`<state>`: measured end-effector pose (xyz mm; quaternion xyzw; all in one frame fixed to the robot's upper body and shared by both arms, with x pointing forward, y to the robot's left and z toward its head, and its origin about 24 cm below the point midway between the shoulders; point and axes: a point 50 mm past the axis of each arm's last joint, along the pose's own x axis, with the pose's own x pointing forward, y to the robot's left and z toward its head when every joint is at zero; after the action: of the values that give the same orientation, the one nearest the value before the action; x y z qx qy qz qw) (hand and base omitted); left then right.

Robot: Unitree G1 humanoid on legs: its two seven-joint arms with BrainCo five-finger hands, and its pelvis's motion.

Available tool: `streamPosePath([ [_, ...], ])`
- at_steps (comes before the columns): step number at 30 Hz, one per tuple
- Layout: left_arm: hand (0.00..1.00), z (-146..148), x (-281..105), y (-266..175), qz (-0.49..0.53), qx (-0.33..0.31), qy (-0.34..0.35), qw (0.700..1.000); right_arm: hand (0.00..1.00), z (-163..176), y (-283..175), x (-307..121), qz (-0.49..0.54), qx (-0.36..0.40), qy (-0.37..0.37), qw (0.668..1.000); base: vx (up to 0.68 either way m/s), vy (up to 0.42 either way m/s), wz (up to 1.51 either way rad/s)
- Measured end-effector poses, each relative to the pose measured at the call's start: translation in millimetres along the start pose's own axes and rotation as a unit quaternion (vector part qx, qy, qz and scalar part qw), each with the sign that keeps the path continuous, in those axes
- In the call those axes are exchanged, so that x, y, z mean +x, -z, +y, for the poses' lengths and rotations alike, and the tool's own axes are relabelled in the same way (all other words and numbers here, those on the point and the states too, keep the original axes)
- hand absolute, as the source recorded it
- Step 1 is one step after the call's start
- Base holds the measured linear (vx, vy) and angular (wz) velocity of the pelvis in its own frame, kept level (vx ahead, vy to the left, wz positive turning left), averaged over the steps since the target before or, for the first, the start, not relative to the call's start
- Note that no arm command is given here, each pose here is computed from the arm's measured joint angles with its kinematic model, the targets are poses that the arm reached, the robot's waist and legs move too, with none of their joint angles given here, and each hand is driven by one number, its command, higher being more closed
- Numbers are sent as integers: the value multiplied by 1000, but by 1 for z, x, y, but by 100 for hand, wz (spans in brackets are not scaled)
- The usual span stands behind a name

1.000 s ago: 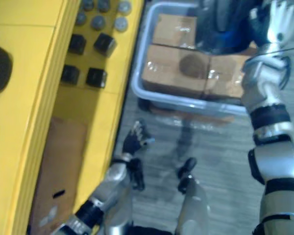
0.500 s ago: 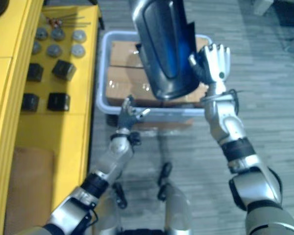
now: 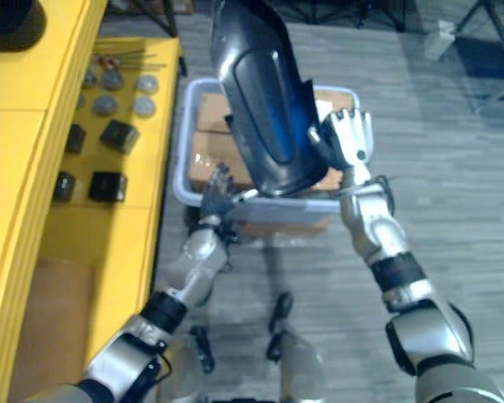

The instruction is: Walk over and take plastic housings, then place them on the shelf

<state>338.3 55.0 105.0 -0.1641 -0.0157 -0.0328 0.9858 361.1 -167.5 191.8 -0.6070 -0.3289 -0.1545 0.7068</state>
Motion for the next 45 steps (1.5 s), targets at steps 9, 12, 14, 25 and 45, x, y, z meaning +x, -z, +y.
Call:
streamPosePath([
  [9,0,-11,-1,-6,9,-84,54,995,100,13,-8,-11,-18,4,-35,999,6,57,1],
  [12,0,-14,-2,-4,35,-156,85,983,100,13,-8,-11,-17,4,-35,999,7,55,0],
  [14,0,-16,-2,-3,42,-172,100,979,100,14,-7,-12,-16,3,-36,999,7,55,0],
  [25,0,-16,-3,0,61,-181,102,976,100,21,-15,-17,-38,18,-57,997,6,56,0],
  [45,100,7,0,-3,4,-102,52,993,100,14,-39,-40,-79,92,-59,991,8,63,-1],
])
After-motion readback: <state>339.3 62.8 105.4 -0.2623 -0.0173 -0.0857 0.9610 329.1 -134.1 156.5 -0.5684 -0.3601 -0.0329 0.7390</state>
